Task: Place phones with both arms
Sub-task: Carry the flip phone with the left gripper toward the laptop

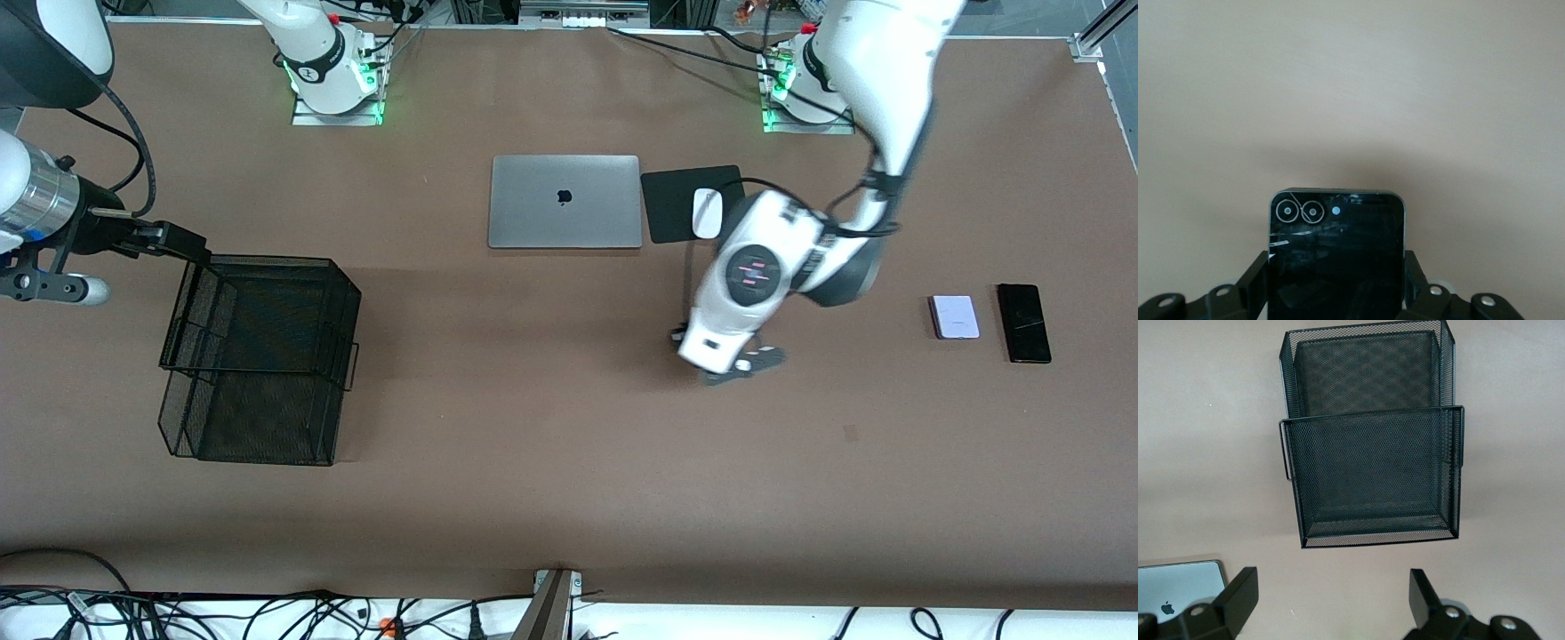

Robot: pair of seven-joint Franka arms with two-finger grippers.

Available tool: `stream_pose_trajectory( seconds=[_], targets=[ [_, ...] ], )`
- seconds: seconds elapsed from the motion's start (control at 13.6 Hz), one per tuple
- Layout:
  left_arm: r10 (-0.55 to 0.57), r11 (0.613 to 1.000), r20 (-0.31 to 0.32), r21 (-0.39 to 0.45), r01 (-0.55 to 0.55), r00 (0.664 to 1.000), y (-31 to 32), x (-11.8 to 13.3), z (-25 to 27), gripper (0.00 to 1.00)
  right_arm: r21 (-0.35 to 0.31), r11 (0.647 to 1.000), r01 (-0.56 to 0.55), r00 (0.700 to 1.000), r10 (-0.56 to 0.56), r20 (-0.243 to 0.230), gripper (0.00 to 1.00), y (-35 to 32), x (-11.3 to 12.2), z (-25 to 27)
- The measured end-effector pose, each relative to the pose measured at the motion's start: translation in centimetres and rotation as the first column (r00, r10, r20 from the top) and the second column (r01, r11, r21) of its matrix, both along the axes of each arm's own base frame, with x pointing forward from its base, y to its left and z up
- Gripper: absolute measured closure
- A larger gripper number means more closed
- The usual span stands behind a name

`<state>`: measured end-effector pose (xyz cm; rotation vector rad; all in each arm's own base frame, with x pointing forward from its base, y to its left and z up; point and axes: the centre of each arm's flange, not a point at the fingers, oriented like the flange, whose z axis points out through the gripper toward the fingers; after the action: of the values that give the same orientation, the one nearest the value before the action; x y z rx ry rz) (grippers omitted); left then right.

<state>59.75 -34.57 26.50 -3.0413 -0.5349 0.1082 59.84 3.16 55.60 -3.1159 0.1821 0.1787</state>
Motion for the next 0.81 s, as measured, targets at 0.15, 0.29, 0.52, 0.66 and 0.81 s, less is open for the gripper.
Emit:
stream_pose_trajectory(
  seconds=[0.15,0.29,0.52,0.66,0.81],
  targets=[
    [-0.011,1.000,0.020,-0.014,0.011,1.000,-6.4,-1.9,-0.4,0.19,0.000,1.000,0.000,1.000,0.000,0.000,0.00,0.0,0.0,0.0],
    [-0.067,0.997,0.049,-0.040,0.069,0.997,-12.3,-4.0,-0.2,0.19,0.000,1.000,0.000,1.000,0.000,0.000,0.00,0.0,0.0,0.0],
    [-0.151,0.981,0.126,-0.106,0.164,0.980,-20.2,-6.2,-0.6,0.19,0.000,1.000,0.000,1.000,0.000,0.000,0.00,0.0,0.0,0.0],
    [-0.202,0.963,0.178,-0.141,0.228,0.963,-23.9,-7.2,-2.6,0.19,0.000,1.000,0.000,1.000,0.000,0.000,0.00,0.0,0.0,0.0],
    [-0.234,0.949,0.221,-0.158,0.271,0.947,-25.2,-7.4,-5.3,0.19,0.000,1.000,0.000,1.000,0.000,0.000,0.00,0.0,0.0,0.0]
  ],
)
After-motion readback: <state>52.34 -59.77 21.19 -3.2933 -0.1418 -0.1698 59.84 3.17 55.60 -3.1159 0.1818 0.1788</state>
